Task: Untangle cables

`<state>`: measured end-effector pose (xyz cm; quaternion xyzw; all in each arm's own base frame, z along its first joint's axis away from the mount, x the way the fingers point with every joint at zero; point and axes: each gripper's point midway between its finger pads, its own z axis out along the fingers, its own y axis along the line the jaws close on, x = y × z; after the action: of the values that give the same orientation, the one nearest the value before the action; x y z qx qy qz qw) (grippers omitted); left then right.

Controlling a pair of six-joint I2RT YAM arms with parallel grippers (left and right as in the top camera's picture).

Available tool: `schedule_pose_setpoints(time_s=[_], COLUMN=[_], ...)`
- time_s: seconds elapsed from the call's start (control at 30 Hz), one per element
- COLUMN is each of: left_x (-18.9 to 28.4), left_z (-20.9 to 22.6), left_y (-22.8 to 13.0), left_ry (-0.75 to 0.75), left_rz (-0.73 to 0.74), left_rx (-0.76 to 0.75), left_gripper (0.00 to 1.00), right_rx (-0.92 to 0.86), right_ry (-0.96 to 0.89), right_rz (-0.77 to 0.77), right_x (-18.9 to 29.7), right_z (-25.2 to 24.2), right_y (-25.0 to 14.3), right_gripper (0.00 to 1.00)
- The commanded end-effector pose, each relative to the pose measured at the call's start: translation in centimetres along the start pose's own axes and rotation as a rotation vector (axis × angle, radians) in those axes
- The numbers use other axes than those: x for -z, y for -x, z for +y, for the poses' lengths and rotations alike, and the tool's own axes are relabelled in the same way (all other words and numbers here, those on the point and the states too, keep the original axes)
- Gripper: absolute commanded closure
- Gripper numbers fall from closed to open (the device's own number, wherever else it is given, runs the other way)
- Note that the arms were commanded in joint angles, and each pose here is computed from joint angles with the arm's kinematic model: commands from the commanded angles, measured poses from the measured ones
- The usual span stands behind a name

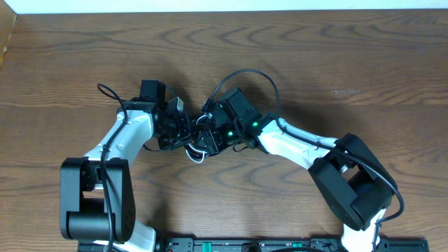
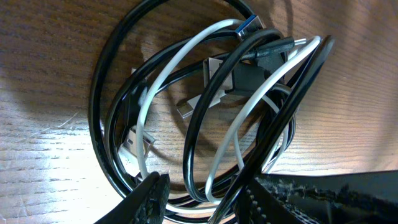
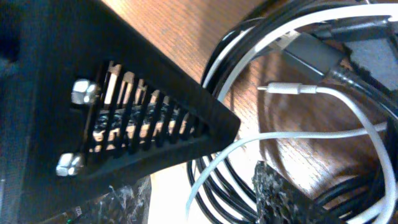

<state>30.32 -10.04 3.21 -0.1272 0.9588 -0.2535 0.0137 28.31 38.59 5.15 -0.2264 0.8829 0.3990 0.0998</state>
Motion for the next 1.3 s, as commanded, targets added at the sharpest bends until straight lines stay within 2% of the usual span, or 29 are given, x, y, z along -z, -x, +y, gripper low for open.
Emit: schedule_pose_setpoints(time_s=[0.0, 0.07, 0.27, 0.47, 0.7, 0.8, 1.27], left_x=[-0.4, -0.4, -0.4, -0.3, 1.0, 1.2, 0.9], left_z=[0.1, 0.1, 0.1, 0.1, -1.9, -1.6, -0.8], left_y=[-0.6, -0.6, -0.6, -0.2, 1.6, 1.8, 1.9], left_ry=[-0.004, -0.005, -0.005, -0.01, -0.207, -0.214, -0.152], left_rz=[0.029, 0.027, 0.027, 0.013, -0.025, -0.03, -0.042], left_rx=[0.009, 0.008, 0.008, 0.006, 0.012, 0.026, 0.022], left_gripper=[0.62, 0.63, 0.62, 0.62, 0.61, 0.61, 0.71], right_rx=[-0.047, -0.059, -0.037, -0.026, 0.032, 0.045, 0.072], right_ry=[-0.028, 0.064, 0.19, 0.215, 0.342, 0.347, 0.359], right_rz=[-0.018, 0.019, 0.051, 0.085, 0.094, 0.096, 0.124], right_x=[0.0, 0.7, 2.9, 4.4, 5.1, 4.9, 3.9], right_z=[-0.9, -0.3, -0.6, -2.0, 0.0, 0.3, 1.7], right_y=[0.4, 0.2, 0.2, -0.6, -0.8, -0.9, -1.7], right_gripper=[0.47, 0.43, 0.37, 0.34, 0.25, 0.23, 0.25])
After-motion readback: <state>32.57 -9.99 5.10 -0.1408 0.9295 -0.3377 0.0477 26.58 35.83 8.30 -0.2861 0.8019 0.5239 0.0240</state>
